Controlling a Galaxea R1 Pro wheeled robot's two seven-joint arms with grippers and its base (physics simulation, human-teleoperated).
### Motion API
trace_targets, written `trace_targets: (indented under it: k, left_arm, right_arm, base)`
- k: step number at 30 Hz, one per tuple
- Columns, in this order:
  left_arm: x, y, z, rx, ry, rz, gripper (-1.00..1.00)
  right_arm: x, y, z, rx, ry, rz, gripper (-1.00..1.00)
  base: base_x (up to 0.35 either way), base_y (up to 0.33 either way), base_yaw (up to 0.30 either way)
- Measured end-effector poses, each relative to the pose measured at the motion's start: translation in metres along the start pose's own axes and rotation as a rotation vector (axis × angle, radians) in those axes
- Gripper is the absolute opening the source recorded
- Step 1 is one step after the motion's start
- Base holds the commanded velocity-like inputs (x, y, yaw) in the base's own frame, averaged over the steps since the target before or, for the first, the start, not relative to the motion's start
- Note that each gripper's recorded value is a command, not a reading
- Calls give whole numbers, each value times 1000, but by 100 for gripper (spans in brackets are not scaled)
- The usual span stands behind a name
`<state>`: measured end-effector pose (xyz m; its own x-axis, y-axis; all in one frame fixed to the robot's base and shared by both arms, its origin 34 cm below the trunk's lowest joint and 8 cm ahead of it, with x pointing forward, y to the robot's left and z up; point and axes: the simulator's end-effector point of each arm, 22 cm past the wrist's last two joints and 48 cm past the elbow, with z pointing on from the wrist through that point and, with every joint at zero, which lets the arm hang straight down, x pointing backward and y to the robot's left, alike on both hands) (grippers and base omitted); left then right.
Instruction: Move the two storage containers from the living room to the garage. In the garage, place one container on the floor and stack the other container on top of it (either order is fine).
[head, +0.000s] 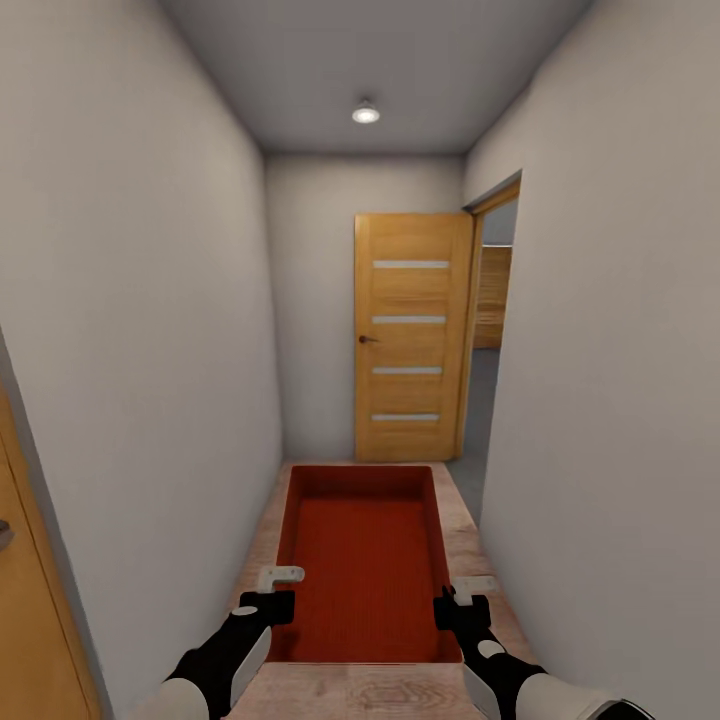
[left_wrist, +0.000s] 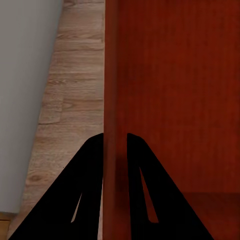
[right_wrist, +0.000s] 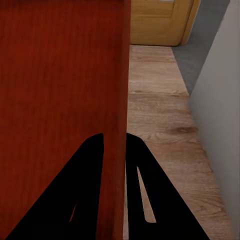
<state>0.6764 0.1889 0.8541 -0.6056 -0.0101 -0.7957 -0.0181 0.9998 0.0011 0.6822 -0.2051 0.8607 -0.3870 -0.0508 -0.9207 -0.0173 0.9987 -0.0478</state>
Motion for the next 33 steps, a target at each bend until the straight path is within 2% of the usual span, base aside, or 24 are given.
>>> trace_targets:
  k: [33]
  left_arm:
    - [0, 0, 0, 0, -1, 0, -100]
  right_arm:
    - [0, 0, 0, 0, -1, 0, -100]
  base:
    - [323, 0, 0]
